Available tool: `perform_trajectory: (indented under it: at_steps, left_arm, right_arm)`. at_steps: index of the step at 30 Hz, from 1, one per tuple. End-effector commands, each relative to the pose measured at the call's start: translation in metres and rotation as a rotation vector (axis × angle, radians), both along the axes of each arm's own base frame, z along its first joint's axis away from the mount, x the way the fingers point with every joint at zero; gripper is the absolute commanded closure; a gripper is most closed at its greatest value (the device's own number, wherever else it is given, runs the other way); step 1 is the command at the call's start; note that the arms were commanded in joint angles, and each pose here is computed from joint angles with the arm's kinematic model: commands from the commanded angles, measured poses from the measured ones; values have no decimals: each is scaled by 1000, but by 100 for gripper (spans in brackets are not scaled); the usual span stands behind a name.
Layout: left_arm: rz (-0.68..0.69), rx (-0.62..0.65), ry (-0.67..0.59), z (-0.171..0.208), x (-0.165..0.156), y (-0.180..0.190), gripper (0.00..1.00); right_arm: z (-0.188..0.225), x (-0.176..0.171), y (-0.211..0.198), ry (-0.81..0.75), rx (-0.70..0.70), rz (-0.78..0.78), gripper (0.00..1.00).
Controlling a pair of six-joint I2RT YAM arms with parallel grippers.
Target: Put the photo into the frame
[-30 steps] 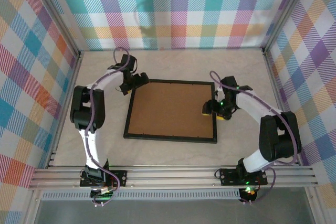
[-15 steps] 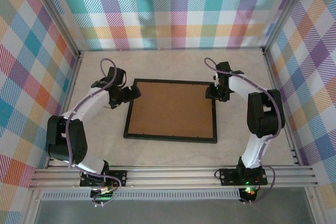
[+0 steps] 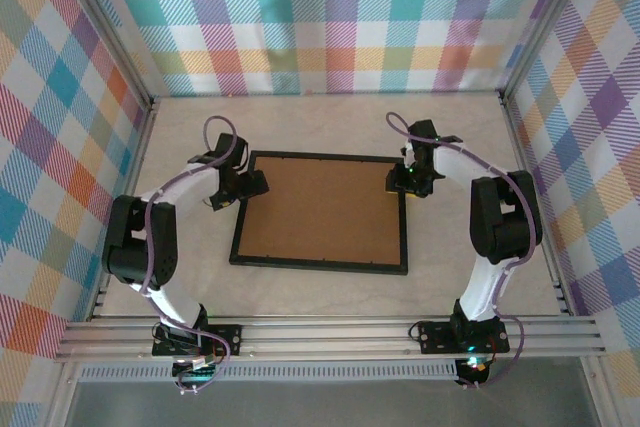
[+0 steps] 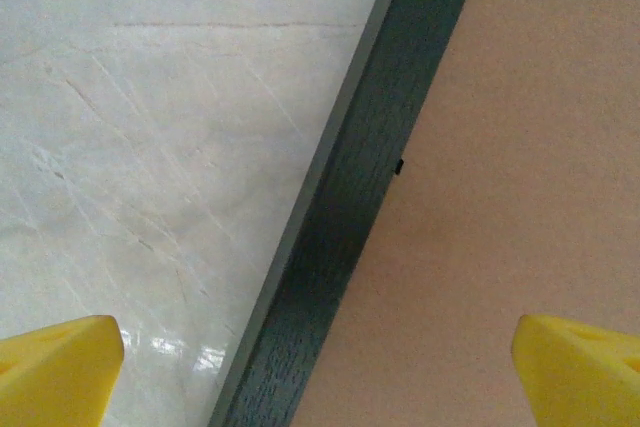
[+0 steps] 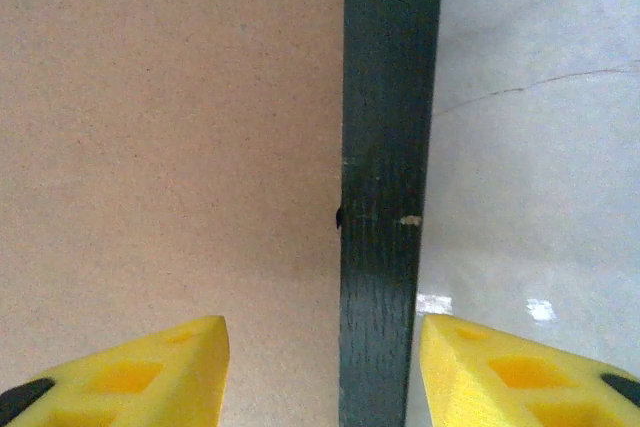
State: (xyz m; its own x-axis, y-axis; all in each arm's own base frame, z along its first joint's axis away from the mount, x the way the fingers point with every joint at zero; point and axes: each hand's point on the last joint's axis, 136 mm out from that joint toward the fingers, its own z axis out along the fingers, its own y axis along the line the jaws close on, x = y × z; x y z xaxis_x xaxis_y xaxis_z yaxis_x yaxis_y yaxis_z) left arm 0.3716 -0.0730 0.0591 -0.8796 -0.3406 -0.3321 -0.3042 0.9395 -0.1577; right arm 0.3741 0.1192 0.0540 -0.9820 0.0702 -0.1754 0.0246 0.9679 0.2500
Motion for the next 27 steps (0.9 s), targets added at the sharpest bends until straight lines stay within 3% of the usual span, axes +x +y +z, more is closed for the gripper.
perform_trajectory:
  at_steps: [1,9,16,27]
  left_arm:
    - [-8,40,-40,4,17,7,3]
    - [3,11,-30,-2,9,4,12]
    - [-10,32,-13,-12,5,7,29]
    - [-20,37,-9,-15,2,8,38]
  right_arm:
    - [30,9,-20,-50,-120,23,44]
    - [29,16,-46,-28,-220,36,43]
    - [18,29,-47,-6,-209,31,44]
    - [2,29,-35,41,-142,15,44]
